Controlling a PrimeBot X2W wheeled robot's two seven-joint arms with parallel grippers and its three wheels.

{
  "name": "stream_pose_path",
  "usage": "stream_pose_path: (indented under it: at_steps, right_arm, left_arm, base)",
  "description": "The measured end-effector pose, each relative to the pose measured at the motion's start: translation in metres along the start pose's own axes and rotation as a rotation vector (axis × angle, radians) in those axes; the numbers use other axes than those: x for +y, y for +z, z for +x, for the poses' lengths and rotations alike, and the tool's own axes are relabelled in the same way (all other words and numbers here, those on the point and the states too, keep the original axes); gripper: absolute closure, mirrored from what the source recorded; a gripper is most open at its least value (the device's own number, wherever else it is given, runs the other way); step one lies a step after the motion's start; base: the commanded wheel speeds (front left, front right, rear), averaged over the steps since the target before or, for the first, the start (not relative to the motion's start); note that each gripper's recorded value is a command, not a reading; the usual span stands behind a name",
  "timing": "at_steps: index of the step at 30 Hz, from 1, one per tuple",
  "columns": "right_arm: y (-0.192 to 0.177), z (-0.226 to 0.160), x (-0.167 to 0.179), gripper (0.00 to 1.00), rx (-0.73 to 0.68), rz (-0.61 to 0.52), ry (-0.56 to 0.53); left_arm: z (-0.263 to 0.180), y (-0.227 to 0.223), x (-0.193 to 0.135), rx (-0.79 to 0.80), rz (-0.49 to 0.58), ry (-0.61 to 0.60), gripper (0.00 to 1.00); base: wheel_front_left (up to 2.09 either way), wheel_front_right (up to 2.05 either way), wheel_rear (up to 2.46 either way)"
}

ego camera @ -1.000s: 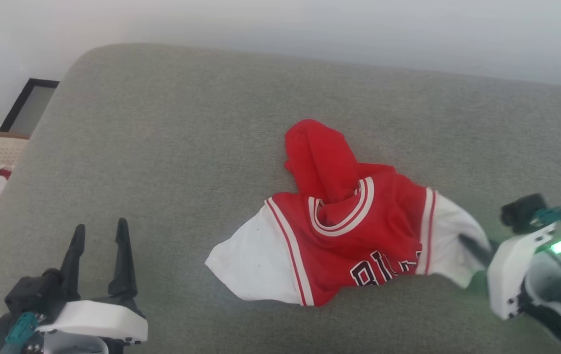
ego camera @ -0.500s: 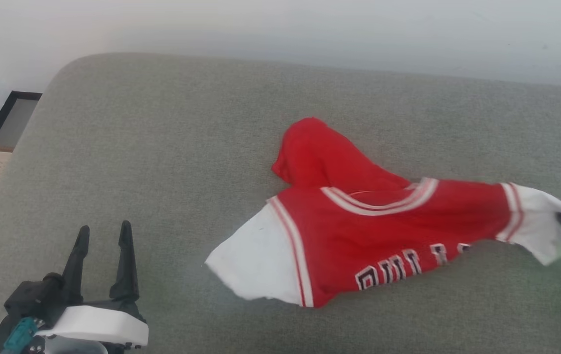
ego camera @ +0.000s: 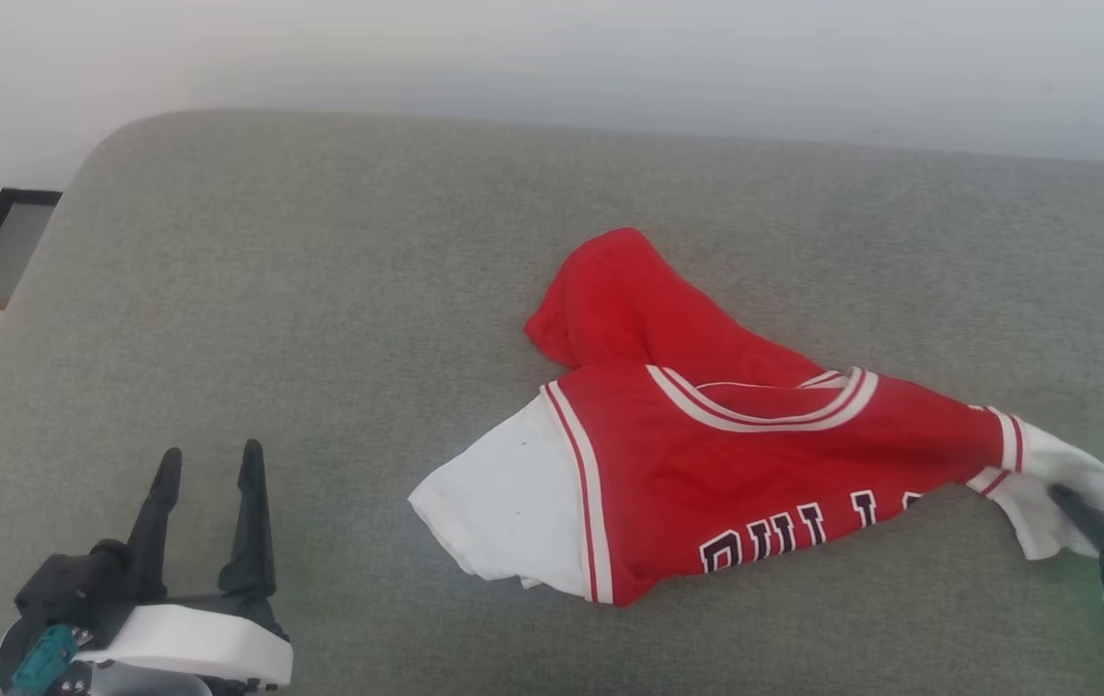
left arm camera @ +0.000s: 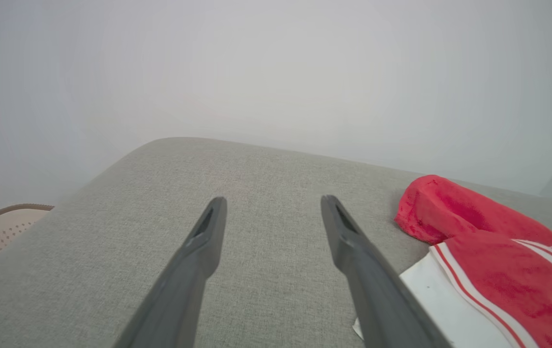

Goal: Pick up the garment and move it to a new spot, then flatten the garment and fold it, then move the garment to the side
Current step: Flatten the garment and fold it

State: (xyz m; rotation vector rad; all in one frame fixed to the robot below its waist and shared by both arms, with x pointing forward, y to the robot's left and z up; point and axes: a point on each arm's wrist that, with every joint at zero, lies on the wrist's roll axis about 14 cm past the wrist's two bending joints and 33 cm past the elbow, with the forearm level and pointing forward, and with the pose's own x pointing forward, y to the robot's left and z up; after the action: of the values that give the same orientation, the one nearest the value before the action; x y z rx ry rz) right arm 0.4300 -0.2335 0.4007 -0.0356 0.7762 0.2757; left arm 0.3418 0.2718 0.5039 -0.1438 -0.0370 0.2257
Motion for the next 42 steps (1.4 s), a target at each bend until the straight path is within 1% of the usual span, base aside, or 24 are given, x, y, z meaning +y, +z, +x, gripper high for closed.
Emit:
stream_pose_path:
  at_steps: [8,15,18,25,29,32,37,42]
  right_arm:
    - [0.031,-0.024,-0.01,0.0,-0.144,-0.01,-0.018]
    - [0.063,-0.059,-0.027,0.0,-0.362,-0.031,-0.078]
    - [0.07,-0.074,-0.033,0.0,-0.457,-0.041,-0.115]
    - [0.075,-0.106,-0.044,0.0,-0.657,-0.009,-0.202]
    - [0.078,-0.124,-0.053,0.0,-0.764,0.006,-0.265]
    - [0.073,-0.132,-0.058,0.0,-0.798,0.025,-0.305]
    - [0.064,-0.133,-0.058,0.0,-0.794,0.042,-0.331]
    - [0.057,-0.13,-0.057,0.0,-0.772,0.063,-0.332]
  left_arm:
    - [0.006,0.006,-0.008,-0.017,0.007,-0.054,0.0]
    - [0.009,0.007,-0.019,-0.008,0.017,-0.115,0.0]
    - [0.012,0.008,-0.028,-0.006,0.012,-0.149,0.0]
    - [0.019,0.003,-0.049,0.039,0.009,-0.229,0.0]
    - [0.021,-0.016,-0.061,0.137,0.017,-0.266,0.0]
    - [0.021,-0.039,-0.067,0.265,0.043,-0.289,0.0]
    - [0.028,-0.065,-0.079,0.441,0.077,-0.319,0.0]
    - [0.029,-0.096,-0.083,0.64,0.125,-0.333,0.0]
  base:
    - [0.0,0.0,0.0]
    - [0.0,0.0,0.0]
    - [0.0,0.0,0.0]
    - [0.0,0.0,0.0]
    - [0.0,0.0,0.0]
    - [0.0,0.0,0.0]
    - [0.0,0.0,0.0]
    - [0.0,0.0,0.0]
